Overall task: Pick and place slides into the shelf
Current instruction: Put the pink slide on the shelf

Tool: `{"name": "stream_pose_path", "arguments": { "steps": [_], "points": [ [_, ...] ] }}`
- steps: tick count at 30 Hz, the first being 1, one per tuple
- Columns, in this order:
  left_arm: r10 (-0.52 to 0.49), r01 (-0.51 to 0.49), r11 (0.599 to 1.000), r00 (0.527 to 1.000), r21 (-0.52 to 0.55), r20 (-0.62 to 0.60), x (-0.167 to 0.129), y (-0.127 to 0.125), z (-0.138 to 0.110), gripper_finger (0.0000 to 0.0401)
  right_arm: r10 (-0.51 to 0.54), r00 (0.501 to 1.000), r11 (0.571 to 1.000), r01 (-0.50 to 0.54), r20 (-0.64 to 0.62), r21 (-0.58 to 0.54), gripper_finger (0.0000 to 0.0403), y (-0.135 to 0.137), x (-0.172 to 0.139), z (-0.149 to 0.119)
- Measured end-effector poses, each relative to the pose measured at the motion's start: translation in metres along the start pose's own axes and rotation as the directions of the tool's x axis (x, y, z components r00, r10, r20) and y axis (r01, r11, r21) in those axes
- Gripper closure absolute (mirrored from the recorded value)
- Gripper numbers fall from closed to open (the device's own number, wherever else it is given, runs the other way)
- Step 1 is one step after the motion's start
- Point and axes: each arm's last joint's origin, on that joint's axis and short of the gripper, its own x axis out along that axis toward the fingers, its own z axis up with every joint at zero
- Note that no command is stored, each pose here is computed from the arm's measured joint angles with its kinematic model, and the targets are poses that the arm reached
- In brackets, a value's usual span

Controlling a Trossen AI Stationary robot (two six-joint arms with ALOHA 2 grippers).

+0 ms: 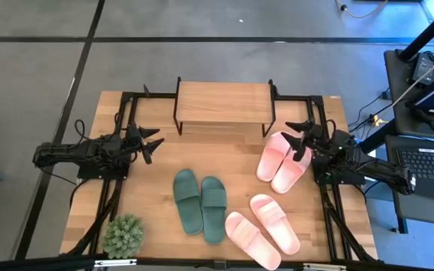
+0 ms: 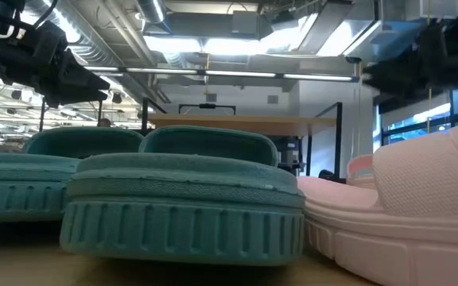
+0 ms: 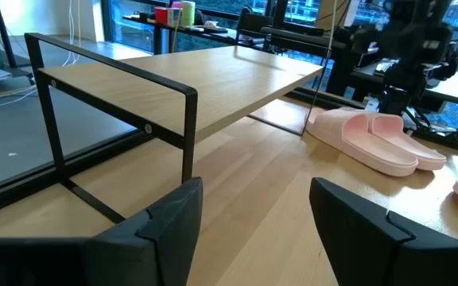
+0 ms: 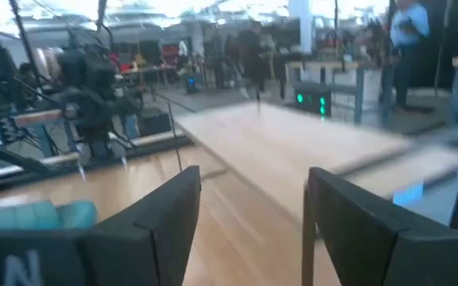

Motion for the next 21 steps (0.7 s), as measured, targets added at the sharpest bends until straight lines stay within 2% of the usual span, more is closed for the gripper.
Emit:
{"name": "stream_pose_path", "arguments": {
  "steps": [4,9,18,21],
  "points": [
    [0.000,0.000,1.000,1.000,0.000,0.000,0.000,0.000,0.000,0.0177,0.043,0.999,0.998,-0.042,0.011,-0.050,0.0169,0.006,-0.003,0.032],
    [0.000,0.000,1.000,1.000,0.000,0.000,0.000,0.000,0.000,0.0177,0.081,0.993,0.993,-0.088,-0.083,-0.079,0.0169,0.012,0.000,0.065],
    [0.000,0.000,1.000,1.000,0.000,0.000,0.000,0.000,0.000,0.0177,0.106,0.958,0.981,-0.144,-0.267,-0.127,0.0169,0.025,0.025,0.099],
    [0.000,0.000,1.000,1.000,0.000,0.000,0.000,0.000,0.000,0.0177,0.111,0.917,0.972,-0.182,-0.383,-0.152,0.0169,0.031,0.037,0.102]
  ]
}}
